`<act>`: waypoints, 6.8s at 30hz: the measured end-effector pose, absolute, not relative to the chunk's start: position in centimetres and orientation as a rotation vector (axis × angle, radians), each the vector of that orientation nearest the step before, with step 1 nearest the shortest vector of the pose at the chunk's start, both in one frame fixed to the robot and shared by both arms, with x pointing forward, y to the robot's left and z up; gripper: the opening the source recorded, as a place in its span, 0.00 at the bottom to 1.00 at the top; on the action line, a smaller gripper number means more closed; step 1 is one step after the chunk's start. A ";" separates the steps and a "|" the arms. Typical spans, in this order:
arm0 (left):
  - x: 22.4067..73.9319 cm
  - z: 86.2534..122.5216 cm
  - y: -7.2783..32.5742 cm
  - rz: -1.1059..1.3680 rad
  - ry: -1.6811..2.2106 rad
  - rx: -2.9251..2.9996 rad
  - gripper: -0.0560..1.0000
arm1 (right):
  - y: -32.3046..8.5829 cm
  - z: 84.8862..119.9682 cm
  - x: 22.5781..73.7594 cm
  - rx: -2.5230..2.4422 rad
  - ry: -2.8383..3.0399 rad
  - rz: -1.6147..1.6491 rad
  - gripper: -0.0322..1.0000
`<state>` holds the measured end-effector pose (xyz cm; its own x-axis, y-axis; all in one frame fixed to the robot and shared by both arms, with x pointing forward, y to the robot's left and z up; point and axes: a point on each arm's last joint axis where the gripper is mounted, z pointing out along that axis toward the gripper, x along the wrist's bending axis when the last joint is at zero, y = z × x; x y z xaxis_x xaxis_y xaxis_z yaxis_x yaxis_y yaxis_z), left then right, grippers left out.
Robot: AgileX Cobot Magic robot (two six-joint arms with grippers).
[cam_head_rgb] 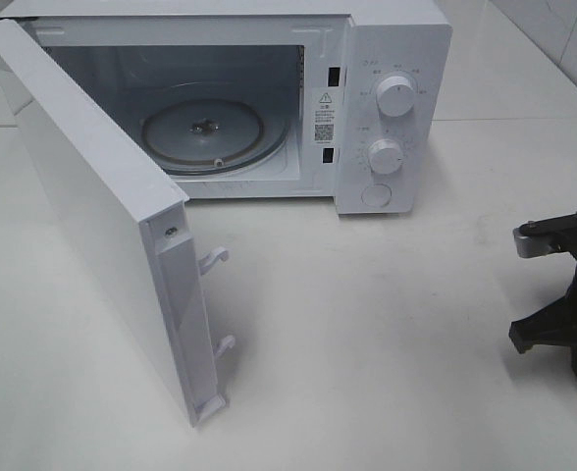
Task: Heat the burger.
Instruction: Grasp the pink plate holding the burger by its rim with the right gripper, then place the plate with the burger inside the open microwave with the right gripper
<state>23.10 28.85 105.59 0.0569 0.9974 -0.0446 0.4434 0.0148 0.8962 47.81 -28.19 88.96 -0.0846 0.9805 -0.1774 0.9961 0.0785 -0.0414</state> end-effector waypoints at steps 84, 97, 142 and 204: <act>23.1 105.6 28.9 0.884 1.498 1.543 0.99 | -14.3 98.3 35.0 0.492 2.618 -0.219 0.07; 23.1 105.6 28.9 0.884 1.498 1.543 0.99 | -13.7 98.5 35.6 0.308 2.596 -0.156 0.07; 23.1 105.6 28.9 0.884 1.498 1.543 0.99 | -17.5 98.0 43.0 -0.781 2.619 0.088 0.07; 23.1 105.6 28.9 0.884 1.498 1.543 0.99 | -9.1 96.6 53.1 -0.927 2.543 0.162 0.07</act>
